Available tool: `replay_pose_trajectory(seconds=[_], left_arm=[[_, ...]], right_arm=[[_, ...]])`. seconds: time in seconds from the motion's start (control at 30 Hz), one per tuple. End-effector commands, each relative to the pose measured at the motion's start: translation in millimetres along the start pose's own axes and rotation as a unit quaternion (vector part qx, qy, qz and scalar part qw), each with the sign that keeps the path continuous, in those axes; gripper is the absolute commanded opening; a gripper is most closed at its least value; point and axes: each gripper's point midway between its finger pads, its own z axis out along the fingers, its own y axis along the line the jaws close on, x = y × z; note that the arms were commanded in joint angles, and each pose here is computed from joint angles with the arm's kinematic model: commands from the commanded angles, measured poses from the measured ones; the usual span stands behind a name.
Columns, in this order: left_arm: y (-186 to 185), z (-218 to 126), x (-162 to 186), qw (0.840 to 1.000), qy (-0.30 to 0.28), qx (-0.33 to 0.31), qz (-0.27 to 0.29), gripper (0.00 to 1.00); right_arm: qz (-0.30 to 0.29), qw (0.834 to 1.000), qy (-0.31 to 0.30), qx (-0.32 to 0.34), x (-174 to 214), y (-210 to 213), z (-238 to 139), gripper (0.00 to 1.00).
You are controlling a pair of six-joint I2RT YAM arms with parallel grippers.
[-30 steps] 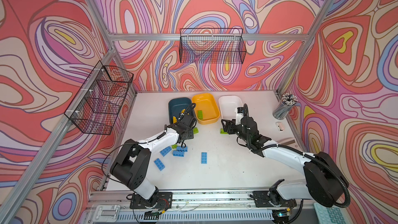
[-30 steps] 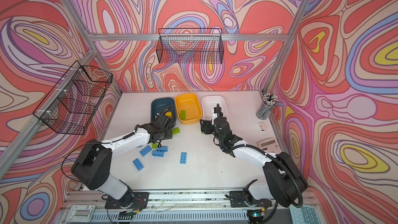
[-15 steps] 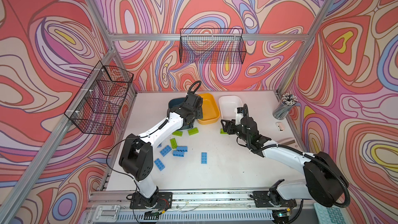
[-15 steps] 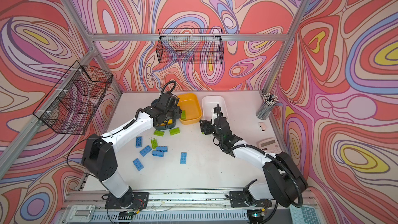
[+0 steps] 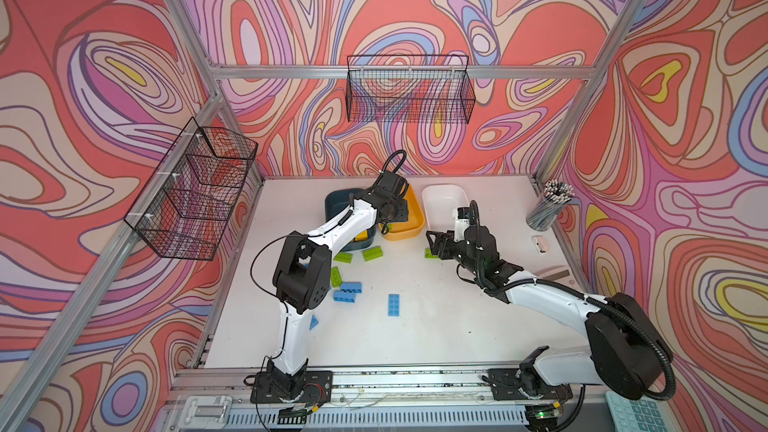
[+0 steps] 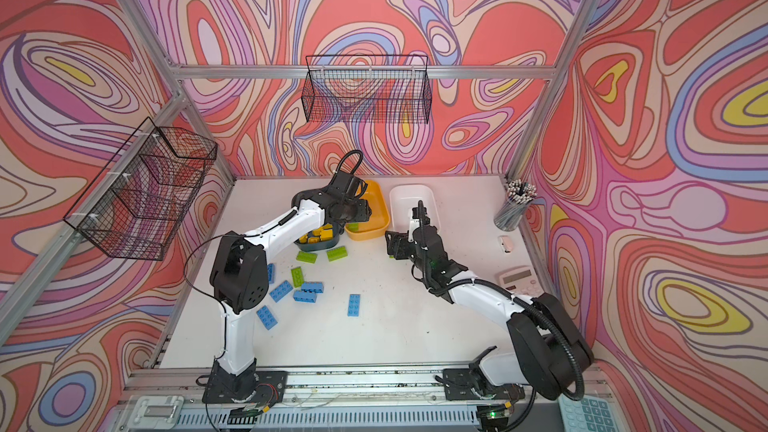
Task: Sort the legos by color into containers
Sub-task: 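Lift the green brick with the left gripper over the yellow bin, then open the left gripper to drop the green brick into the yellow bin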
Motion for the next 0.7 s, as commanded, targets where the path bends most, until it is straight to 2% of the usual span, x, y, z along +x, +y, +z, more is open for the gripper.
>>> replay_pose_trajectory(seconds=[0.0, 0.1, 0.3, 0.4, 0.67], left_arm=[[-5.4, 4.9, 10.4, 1.000, 0.023, 0.014, -0.004, 0.63], [-8.1, 4.3, 12.9, 0.999, 0.023, 0.024, -0.005, 0.74], [-9.6, -14.0, 7.3, 1.000, 0.012, 0.029, 0.001, 0.86], [-9.7, -32.5, 2.8, 0.999, -0.002, 0.033, 0.005, 0.88], [-2.0, -110.9, 1.1, 0.996, -0.062, 0.057, 0.003, 0.88]], right_arm=[[0.001, 1.000, -0.008, 0.001, -1.7, -1.6, -0.8, 0.80], [-0.001, 1.000, -0.006, 0.002, -1.6, -1.6, -0.4, 0.80], [-0.007, 1.000, -0.003, 0.008, -4.4, -1.9, -3.7, 0.80], [-0.012, 1.000, 0.001, 0.010, -7.3, -0.6, -6.1, 0.81], [-0.022, 0.999, 0.030, 0.028, -0.8, -5.6, -13.3, 0.81]])
